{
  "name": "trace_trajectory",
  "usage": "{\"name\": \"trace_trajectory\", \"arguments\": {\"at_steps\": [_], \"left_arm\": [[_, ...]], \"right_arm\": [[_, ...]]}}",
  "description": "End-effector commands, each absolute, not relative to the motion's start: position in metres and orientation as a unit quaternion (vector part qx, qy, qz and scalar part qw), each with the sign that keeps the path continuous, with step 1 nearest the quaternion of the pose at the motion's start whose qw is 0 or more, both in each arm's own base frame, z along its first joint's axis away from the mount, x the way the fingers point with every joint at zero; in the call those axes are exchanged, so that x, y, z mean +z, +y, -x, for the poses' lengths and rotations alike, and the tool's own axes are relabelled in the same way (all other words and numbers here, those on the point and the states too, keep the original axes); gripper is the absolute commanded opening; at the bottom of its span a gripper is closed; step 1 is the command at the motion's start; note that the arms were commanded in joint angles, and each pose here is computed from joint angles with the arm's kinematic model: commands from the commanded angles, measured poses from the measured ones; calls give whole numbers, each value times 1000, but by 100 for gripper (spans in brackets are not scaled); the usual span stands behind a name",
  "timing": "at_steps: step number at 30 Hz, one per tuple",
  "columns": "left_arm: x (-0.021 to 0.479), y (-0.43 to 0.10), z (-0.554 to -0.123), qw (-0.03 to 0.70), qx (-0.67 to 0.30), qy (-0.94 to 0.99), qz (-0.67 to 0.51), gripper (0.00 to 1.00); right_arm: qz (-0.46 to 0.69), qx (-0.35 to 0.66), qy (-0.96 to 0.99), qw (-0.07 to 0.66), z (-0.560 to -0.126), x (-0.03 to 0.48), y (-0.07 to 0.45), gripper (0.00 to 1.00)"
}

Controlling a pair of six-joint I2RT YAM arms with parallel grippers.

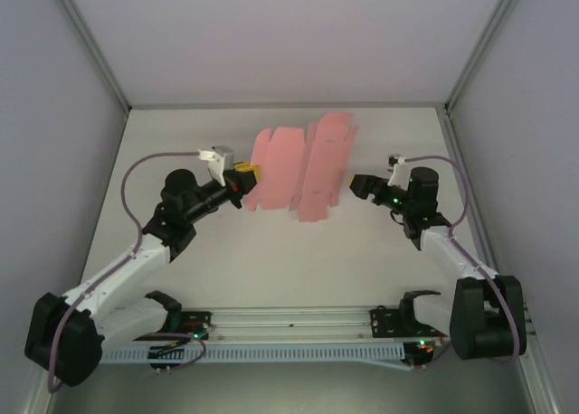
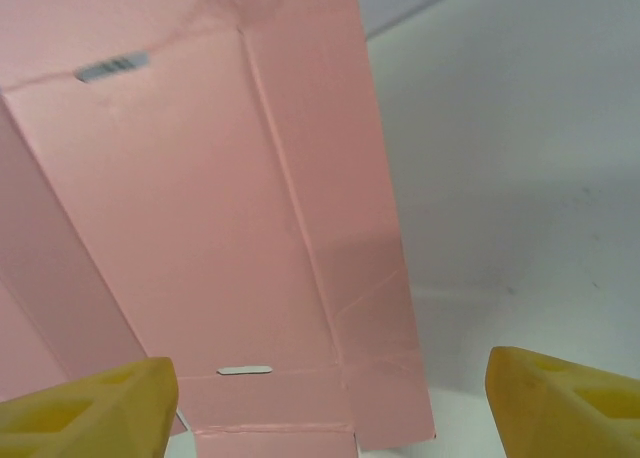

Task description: Assemble paper box

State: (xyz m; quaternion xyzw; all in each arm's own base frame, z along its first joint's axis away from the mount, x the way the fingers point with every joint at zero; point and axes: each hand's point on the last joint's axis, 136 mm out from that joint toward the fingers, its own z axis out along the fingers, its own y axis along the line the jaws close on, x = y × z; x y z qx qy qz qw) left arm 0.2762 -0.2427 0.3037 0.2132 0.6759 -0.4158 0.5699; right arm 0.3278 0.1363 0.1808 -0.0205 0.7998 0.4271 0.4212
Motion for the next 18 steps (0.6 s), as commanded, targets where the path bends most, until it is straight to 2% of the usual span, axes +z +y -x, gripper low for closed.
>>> {"name": "trace_trajectory", "arguments": {"at_steps": [1, 6, 8, 13, 18], "left_arm": [[352, -244, -254, 606, -443, 613, -244, 0], [366, -241, -240, 611, -459, 595, -250, 0], [369, -240, -238, 613, -461, 590, -251, 0], [369, -236, -240, 615, -459, 596, -236, 0], [364, -229, -252, 620, -446, 614, -200, 0]], "right_arm": [[102, 476, 754, 441, -319, 205, 153, 80], [122, 476, 740, 460, -320, 215, 155, 79], [134, 480, 730, 468, -317, 223, 156, 75], [152, 498, 702, 486, -304, 241, 159, 36], [157, 474, 712, 494, -298, 238, 156, 13]]}}
